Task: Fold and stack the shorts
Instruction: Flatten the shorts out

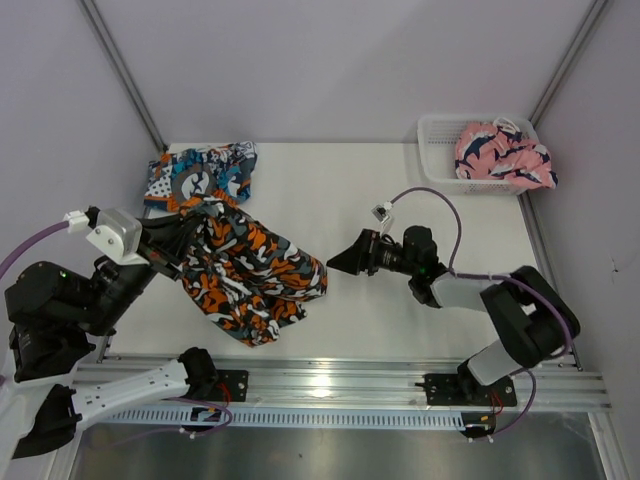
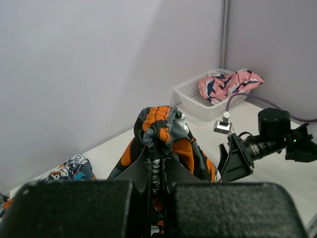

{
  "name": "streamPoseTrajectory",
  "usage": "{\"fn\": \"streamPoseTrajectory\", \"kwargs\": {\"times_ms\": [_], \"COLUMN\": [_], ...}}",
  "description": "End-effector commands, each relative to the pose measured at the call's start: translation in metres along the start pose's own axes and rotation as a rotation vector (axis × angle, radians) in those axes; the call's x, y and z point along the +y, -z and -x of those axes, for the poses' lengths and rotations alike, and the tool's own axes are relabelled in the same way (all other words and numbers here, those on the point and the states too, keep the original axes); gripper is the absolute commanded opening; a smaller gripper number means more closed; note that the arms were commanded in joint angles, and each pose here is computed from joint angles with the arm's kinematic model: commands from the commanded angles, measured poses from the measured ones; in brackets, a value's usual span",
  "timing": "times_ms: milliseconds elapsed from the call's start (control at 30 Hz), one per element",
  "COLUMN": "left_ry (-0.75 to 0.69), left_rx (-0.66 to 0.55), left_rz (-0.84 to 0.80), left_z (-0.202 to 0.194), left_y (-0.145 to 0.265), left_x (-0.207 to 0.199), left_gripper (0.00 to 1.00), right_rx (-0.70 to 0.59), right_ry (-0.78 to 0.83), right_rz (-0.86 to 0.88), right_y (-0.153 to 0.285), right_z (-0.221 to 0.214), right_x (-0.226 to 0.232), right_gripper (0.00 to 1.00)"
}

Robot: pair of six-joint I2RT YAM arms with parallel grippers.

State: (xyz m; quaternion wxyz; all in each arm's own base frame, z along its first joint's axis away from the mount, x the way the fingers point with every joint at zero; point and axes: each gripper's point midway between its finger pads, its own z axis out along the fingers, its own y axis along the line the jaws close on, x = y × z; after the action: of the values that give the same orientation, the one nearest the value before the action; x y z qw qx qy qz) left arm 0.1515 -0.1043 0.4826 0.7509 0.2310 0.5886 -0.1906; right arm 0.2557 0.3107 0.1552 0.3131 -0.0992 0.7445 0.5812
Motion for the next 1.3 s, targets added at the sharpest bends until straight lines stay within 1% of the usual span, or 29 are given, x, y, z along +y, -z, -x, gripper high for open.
{"fn": "streamPoseTrajectory", "kwargs": {"times_ms": [0,33,67,233,300,433,667,700,733,800,833,900,933,1067,1100,1133,1200,1267], "left_ry": [-0.004,-0.004,-0.002,-0.001,-0.002,0.0,0.002,0.001,0.003,0.003,0.003,0.002,0.0,0.0,0.001,0.002,0.004,0.007], "left_rx": [-0.058,-0.059,-0.059,-0.059,-0.06,-0.056,-0.055,-0.059,-0.059,-0.058,-0.061,-0.059,-0.057,-0.06,-0.061,-0.06,-0.065,-0.069], "left_rz": [-0.002,-0.003,-0.002,0.0,0.0,-0.002,0.002,0.003,0.005,0.008,0.011,0.017,0.019,0.018,0.015,0.014,0.019,0.029], "left_z": [0.02,0.02,0.02,0.022,0.022,0.02,0.019,0.021,0.021,0.021,0.021,0.021,0.02,0.02,0.021,0.02,0.022,0.023], "left_y": [0.005,0.005,0.006,0.007,0.007,0.008,0.009,0.01,0.01,0.011,0.012,0.013,0.013,0.014,0.015,0.015,0.017,0.019], "left_x": [0.005,0.005,0.005,0.006,0.007,0.006,0.007,0.008,0.008,0.009,0.01,0.012,0.012,0.012,0.012,0.012,0.014,0.016], "left_gripper": [0.0,0.0,0.0,0.0,0.0,0.0,0.0,0.0,0.0,0.0,0.0,0.0,0.0,0.0,0.0,0.0,0.0,0.0], "right_rx": [-0.036,-0.05,-0.029,-0.036,-0.028,-0.011,0.002,0.002,0.003,0.009,0.008,0.002,-0.003,-0.028,-0.035,-0.039,-0.049,-0.065], "right_ry": [0.006,-0.004,-0.038,-0.102,-0.122,-0.119,-0.102,-0.11,-0.111,-0.114,-0.118,-0.107,-0.105,-0.088,-0.085,-0.084,-0.078,-0.071], "right_rz": [0.188,0.221,0.214,0.29,0.293,0.302,0.364,0.371,0.38,0.391,0.395,0.406,0.404,0.396,0.391,0.389,0.39,0.384], "right_y": [-0.006,-0.007,-0.011,-0.016,-0.019,-0.024,-0.034,-0.035,-0.037,-0.038,-0.039,-0.037,-0.035,-0.03,-0.029,-0.029,-0.027,-0.023], "right_z": [0.013,0.015,0.008,0.002,-0.002,-0.01,-0.012,-0.011,-0.01,-0.01,-0.009,-0.007,-0.007,-0.001,0.001,0.003,0.006,0.013], "right_x": [0.025,0.028,0.018,0.015,0.01,0.011,0.03,0.032,0.034,0.039,0.041,0.048,0.048,0.048,0.046,0.045,0.046,0.044], "right_gripper": [0.9,0.9,0.89,0.86,0.85,0.84,0.83,0.81,0.72,0.62,0.49,0.38,0.3,0.29,0.14,0.08,0.01,0.0]}}
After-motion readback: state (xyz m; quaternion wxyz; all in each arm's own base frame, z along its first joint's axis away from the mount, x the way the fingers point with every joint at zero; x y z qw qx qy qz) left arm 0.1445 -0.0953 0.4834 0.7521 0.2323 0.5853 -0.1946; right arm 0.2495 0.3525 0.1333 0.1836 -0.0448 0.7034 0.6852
